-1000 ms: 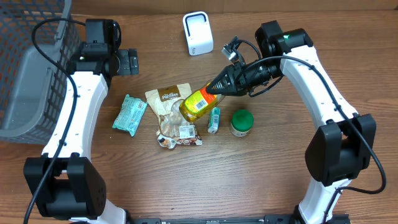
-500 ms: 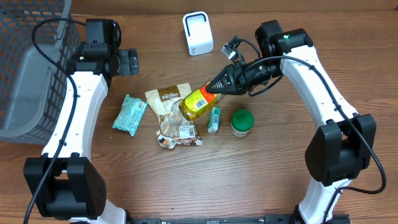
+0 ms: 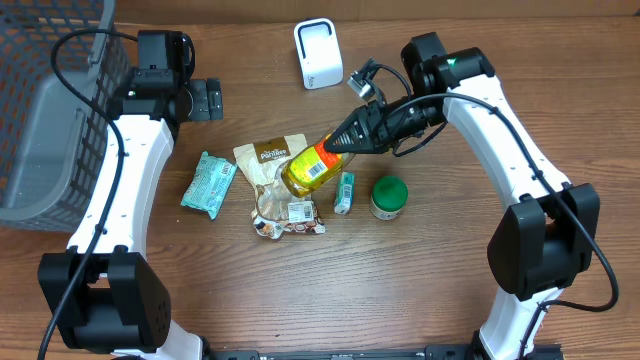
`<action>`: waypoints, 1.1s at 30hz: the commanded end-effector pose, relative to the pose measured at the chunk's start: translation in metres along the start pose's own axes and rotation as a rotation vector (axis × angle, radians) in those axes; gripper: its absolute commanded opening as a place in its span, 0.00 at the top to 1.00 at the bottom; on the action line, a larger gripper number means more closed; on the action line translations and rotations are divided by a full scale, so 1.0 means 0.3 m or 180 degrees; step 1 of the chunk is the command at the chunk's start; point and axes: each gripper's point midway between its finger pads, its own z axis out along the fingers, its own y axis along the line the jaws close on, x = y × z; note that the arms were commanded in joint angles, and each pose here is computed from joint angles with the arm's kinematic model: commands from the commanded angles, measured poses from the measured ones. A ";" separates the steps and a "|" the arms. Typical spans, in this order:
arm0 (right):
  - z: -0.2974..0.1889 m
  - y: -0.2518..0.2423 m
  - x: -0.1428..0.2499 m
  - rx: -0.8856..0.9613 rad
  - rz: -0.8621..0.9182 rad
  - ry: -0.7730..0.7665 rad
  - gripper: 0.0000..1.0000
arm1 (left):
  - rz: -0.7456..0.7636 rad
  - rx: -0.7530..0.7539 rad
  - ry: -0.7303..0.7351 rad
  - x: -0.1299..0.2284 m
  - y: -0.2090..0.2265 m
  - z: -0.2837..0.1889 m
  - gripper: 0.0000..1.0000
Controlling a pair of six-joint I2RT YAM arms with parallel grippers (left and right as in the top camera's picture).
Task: Scan the item barcode
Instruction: 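Lift the yellow bottle and tilt it sideways with the right gripper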
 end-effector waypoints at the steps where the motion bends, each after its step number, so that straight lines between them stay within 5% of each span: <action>1: -0.017 0.088 -0.006 -0.0169 -0.0199 -0.0079 0.64 | 0.0056 0.0003 -0.0122 -0.039 0.002 -0.038 0.00; 18: 0.014 0.065 -0.001 0.0023 -0.0303 -0.0003 0.72 | 0.0056 0.0003 -0.0122 -0.039 0.002 -0.038 0.00; 27: -0.004 -0.073 0.004 0.0796 0.0180 0.0029 0.72 | 0.0056 0.0003 -0.0122 -0.039 0.002 -0.038 0.00; 33: -0.031 -0.154 -0.024 0.1265 0.0469 -0.0127 0.90 | 0.0056 0.0003 -0.0122 -0.039 0.002 -0.038 0.00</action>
